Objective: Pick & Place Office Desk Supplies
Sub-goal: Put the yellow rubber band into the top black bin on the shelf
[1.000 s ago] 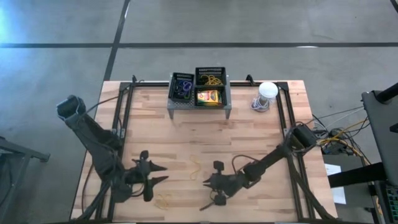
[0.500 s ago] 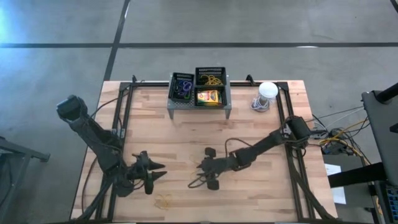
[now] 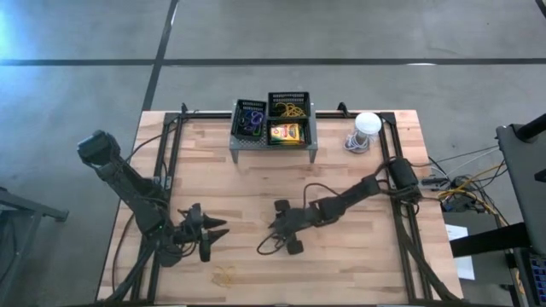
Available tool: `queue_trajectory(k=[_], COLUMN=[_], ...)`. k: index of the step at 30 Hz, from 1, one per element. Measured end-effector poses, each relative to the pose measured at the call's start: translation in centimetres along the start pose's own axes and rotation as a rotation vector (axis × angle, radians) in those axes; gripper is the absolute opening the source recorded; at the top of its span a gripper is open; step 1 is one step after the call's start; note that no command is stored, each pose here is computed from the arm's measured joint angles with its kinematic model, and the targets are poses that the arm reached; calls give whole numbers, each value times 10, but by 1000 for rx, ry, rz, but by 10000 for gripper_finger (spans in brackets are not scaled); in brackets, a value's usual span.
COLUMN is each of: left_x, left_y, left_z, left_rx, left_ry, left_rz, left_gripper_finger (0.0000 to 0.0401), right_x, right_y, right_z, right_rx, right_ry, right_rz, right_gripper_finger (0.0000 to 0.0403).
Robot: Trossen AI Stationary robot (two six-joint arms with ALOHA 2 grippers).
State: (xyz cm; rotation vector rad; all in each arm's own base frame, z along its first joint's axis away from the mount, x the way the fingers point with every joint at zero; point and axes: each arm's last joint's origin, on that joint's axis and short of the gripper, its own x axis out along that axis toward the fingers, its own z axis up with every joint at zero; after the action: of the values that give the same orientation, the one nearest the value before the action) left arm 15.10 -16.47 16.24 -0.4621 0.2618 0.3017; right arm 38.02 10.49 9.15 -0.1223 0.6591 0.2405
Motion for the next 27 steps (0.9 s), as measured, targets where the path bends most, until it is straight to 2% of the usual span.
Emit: queue_trajectory(k=[7, 12, 16, 22, 27], left_x=[1, 4, 6, 10, 14], left_y=[0, 1, 0, -1, -1], left_z=[-1, -3, -5, -10, -14], left_rx=[10, 2, -10, -11, -15], left_ry=[-16, -24, -33, -34, -39], left_rz=[11, 26, 31, 35, 44], left_gripper_finger=[158, 158, 159, 159, 159], right_x=[3, 2, -5, -40, -89], right_y=[-10, -11, -4, 27, 55], right_z=[-5, -9, -8, 7, 46], right_rx=[10, -23, 6, 35, 45], right_ry=[42, 94, 139, 207, 73], right_rz=[34, 51, 51, 102, 175], right_gripper_finger=[122, 57, 15, 10, 9])
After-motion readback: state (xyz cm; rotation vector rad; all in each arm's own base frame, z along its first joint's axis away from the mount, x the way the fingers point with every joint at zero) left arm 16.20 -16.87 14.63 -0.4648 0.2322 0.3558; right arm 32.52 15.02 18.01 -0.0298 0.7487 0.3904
